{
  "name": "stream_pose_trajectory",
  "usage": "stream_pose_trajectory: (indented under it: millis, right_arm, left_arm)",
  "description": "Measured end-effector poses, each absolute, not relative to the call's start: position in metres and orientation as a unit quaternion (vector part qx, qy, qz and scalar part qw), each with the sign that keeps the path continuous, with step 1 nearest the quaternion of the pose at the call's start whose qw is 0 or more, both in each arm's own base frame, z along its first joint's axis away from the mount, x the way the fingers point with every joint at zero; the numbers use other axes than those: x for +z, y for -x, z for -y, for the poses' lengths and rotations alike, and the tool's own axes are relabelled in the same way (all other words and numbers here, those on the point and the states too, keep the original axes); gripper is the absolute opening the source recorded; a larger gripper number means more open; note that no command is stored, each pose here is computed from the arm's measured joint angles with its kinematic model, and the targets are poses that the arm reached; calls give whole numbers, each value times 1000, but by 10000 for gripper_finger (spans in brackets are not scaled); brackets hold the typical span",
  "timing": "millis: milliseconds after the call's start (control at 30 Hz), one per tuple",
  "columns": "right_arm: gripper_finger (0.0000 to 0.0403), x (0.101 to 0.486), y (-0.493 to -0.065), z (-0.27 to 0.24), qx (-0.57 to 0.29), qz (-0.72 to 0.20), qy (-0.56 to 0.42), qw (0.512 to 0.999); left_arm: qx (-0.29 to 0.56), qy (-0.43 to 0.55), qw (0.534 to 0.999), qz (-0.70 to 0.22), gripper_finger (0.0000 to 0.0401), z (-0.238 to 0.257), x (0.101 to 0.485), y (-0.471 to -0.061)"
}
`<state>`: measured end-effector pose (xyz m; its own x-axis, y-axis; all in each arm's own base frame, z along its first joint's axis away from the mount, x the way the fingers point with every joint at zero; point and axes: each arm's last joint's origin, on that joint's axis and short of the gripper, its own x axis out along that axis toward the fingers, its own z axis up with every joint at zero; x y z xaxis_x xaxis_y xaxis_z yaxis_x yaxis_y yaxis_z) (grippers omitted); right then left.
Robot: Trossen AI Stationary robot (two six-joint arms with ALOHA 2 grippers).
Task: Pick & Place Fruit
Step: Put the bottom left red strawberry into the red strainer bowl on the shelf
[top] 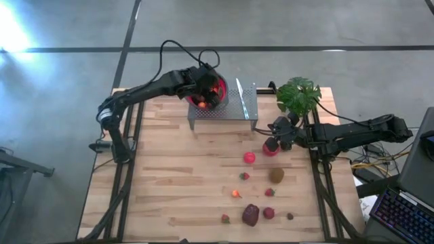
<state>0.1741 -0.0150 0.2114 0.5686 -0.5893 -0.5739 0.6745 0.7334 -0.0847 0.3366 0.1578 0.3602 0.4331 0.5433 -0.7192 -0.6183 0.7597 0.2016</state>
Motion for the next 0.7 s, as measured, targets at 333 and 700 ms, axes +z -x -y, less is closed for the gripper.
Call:
stream_pose_trajectory:
  millis: [333, 700]
  right_arm:
    - [8, 211, -174, 15, -358, -296, -71, 883]
    - [8, 221, -187, 7, -225, -268, -98, 932]
  left_arm:
    - [271, 32, 843, -464, 224, -104, 391, -331]
    - [245, -52, 869, -427, 219, 9, 393, -324]
